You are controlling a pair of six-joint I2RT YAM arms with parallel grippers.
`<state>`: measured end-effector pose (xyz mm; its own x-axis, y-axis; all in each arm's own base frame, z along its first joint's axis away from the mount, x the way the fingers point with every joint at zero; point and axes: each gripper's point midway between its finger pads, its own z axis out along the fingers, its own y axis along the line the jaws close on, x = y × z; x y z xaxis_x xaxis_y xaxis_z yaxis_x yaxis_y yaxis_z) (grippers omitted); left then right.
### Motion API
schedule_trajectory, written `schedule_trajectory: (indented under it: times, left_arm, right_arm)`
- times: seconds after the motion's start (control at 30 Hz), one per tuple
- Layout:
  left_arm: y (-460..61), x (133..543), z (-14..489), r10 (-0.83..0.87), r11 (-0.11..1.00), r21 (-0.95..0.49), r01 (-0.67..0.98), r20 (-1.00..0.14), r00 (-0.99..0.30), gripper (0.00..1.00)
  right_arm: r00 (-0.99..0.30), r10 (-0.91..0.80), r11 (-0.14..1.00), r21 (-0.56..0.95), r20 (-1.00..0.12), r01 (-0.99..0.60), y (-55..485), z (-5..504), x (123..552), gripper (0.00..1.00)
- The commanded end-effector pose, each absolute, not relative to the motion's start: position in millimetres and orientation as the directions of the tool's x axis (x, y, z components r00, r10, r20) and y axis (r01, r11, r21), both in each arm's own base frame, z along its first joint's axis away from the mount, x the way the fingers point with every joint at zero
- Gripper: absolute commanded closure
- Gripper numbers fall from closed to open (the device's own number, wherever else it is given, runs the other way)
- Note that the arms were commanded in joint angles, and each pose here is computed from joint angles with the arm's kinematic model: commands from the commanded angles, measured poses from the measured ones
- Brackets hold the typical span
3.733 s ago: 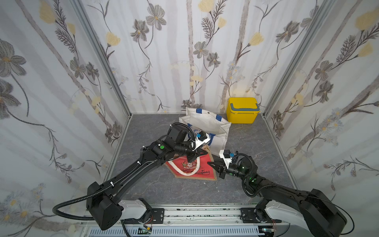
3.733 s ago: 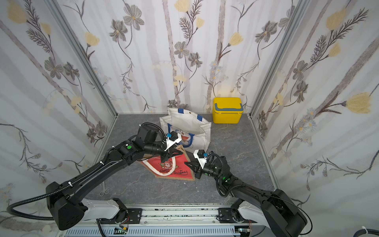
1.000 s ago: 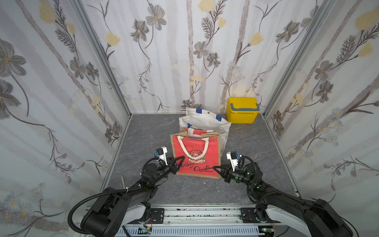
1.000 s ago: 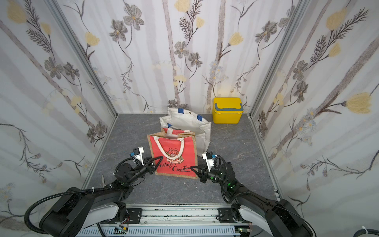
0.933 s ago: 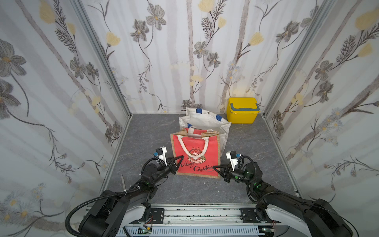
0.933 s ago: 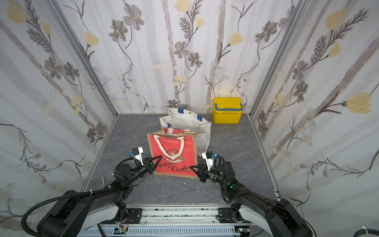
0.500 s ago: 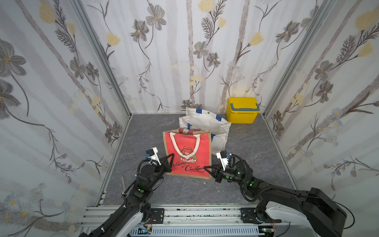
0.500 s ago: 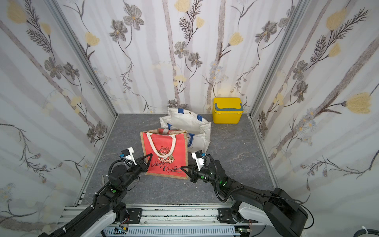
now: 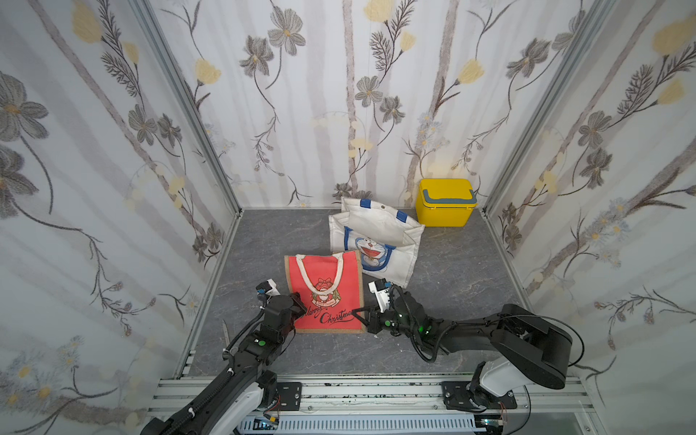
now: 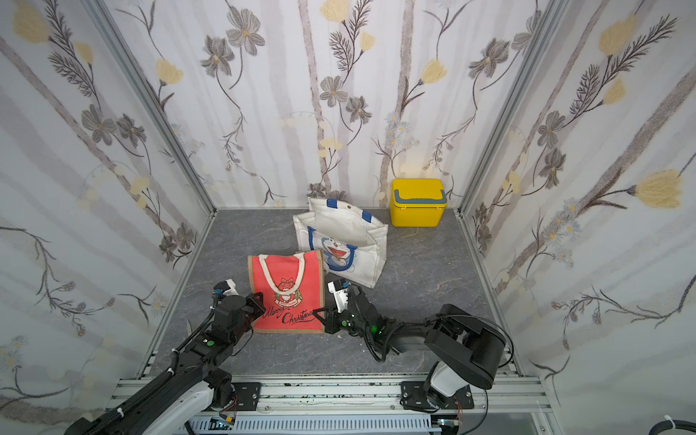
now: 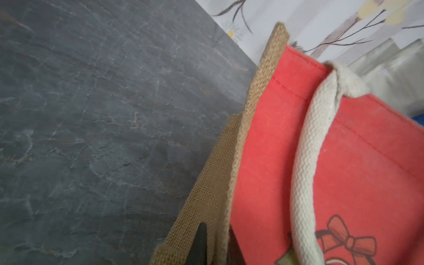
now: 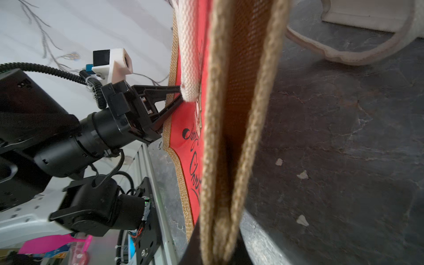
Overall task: Put away the canvas bag
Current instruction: Place the canvas bag at the center of the board.
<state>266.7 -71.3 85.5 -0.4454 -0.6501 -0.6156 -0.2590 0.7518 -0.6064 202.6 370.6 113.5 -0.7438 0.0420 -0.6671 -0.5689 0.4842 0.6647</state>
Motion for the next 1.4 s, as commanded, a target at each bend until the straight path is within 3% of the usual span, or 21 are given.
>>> schedule_trajectory:
  times: [0.0, 0.1, 0.27, 0.43, 0.53, 0.67, 0.83, 0.97, 1.07, 1.3, 1.37]
  left_arm:
    - [-74.2, 273.3, 88.2, -0.705, 0.699, -0.672, -0.246, -0.587, -0.399, 0.82]
    - [-71.0, 274.1, 81.7, -0.694, 0.713, -0.649, -0.266, -0.599, -0.400, 0.72]
    - [-66.0, 273.3, 73.6, -0.699, 0.712, -0.636, -0.299, -0.596, -0.396, 0.63]
    - [-52.0, 270.6, 73.1, -0.688, 0.726, -0.603, -0.332, -0.633, -0.356, 0.23]
    - [-44.0, 269.3, 73.2, -0.676, 0.737, -0.584, -0.341, -0.653, -0.343, 0.01]
    - [-43.8, 269.0, 66.6, -0.683, 0.731, -0.584, -0.355, -0.632, -0.366, 0.00]
    - [-56.3, 266.5, 47.0, -0.713, 0.697, -0.617, -0.365, -0.548, -0.437, 0.00]
    - [-72.0, 261.6, 33.6, -0.749, 0.642, -0.682, -0.349, -0.460, -0.478, 0.09]
    - [-82.9, 261.3, 33.1, -0.754, 0.616, -0.725, -0.309, -0.427, -0.500, 0.32]
    - [-87.1, 269.6, 45.8, -0.707, 0.666, -0.697, -0.265, -0.477, -0.522, 0.91]
    - [-81.0, 272.2, 53.1, -0.712, 0.673, -0.684, -0.281, -0.496, -0.497, 1.00]
  right_arm:
    - [-0.687, -0.009, 0.644, 0.522, -0.726, -0.560, 362.0, 92.7, 225.5, 0.95]
    - [-0.690, -0.052, 0.678, 0.481, -0.722, -0.555, 363.3, 75.7, 230.5, 0.85]
    - [-0.698, -0.068, 0.678, 0.480, -0.713, -0.556, 369.2, 65.5, 230.2, 0.77]
    - [-0.686, -0.079, 0.684, 0.462, -0.723, -0.565, 368.4, 62.7, 231.0, 0.83]
    - [-0.676, -0.081, 0.671, 0.462, -0.732, -0.580, 369.1, 67.8, 230.1, 0.81]
    - [-0.671, -0.117, 0.674, 0.438, -0.733, -0.595, 370.4, 64.1, 230.2, 0.75]
    - [-0.666, -0.131, 0.659, 0.437, -0.734, -0.612, 373.8, 62.5, 228.3, 0.75]
    - [-0.658, -0.131, 0.655, 0.434, -0.742, -0.619, 376.1, 65.4, 229.8, 0.77]
    - [-0.655, -0.141, 0.641, 0.435, -0.743, -0.632, 381.8, 65.9, 230.0, 0.80]
    - [-0.640, -0.145, 0.613, 0.439, -0.755, -0.657, 400.7, 75.7, 235.4, 0.86]
    - [-0.627, -0.130, 0.602, 0.442, -0.768, -0.666, 410.6, 88.7, 240.9, 0.86]
